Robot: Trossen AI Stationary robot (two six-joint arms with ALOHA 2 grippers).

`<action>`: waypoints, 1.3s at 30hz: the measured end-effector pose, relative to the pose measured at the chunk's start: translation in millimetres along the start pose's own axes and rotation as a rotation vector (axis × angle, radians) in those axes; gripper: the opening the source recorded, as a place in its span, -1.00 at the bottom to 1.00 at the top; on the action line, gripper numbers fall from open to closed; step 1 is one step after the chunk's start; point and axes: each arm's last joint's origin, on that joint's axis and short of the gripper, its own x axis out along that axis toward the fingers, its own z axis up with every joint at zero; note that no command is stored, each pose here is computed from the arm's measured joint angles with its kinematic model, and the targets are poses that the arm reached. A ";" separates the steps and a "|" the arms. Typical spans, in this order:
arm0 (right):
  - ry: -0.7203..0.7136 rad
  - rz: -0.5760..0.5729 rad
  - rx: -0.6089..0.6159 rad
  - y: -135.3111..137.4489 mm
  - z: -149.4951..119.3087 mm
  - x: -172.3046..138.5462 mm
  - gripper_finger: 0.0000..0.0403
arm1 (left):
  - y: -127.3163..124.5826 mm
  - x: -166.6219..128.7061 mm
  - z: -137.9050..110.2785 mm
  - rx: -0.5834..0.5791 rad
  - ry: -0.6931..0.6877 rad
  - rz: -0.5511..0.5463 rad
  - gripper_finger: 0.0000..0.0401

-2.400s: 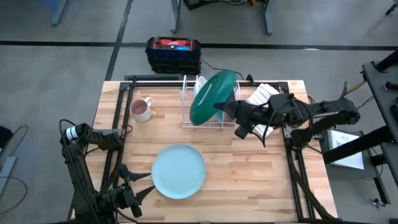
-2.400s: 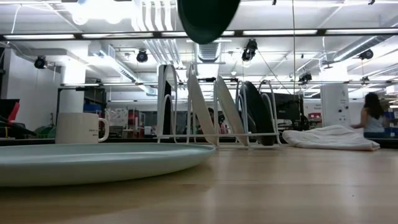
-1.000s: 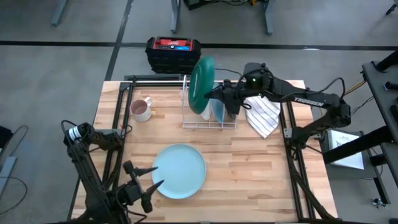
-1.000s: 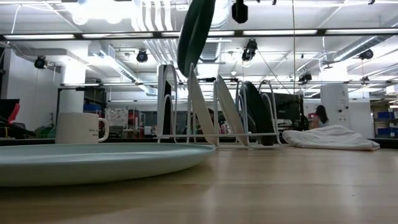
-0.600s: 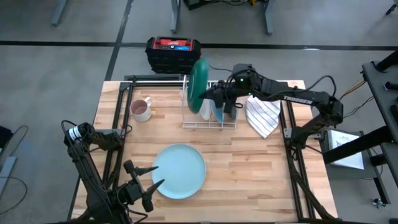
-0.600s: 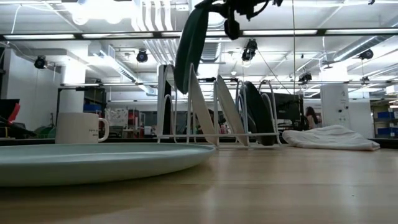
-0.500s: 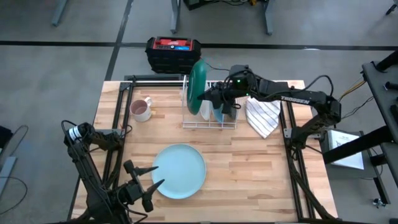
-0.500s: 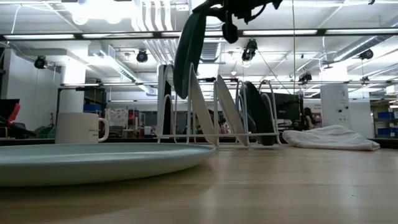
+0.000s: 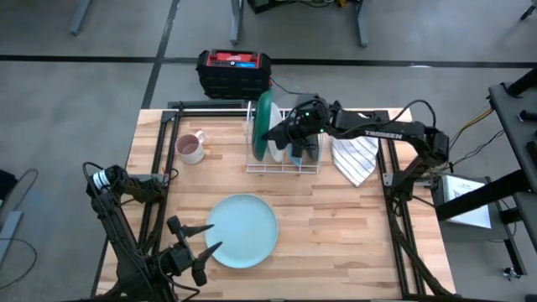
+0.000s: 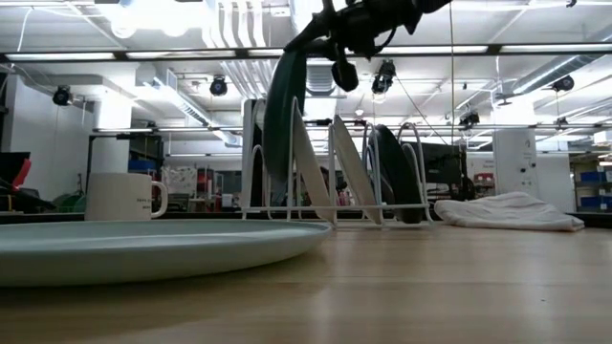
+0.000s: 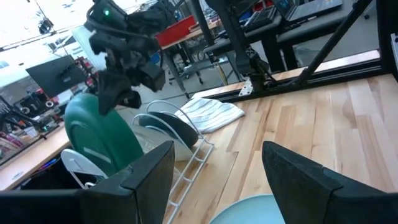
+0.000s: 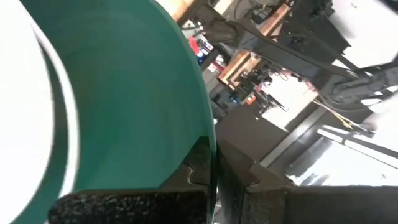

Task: Sort dishes
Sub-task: Put the green plate in the dishwasher rack

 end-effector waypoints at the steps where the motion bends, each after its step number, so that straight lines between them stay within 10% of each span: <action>1: -0.007 0.007 0.004 2.2 1.0 2.6 -1.00 | -0.2 0.0 0.0 0.002 0.000 0.000 0.16; 39: -0.030 0.060 0.220 27.1 5.1 25.7 -0.67 | -1.4 1.0 -7.9 0.047 -0.001 0.003 0.16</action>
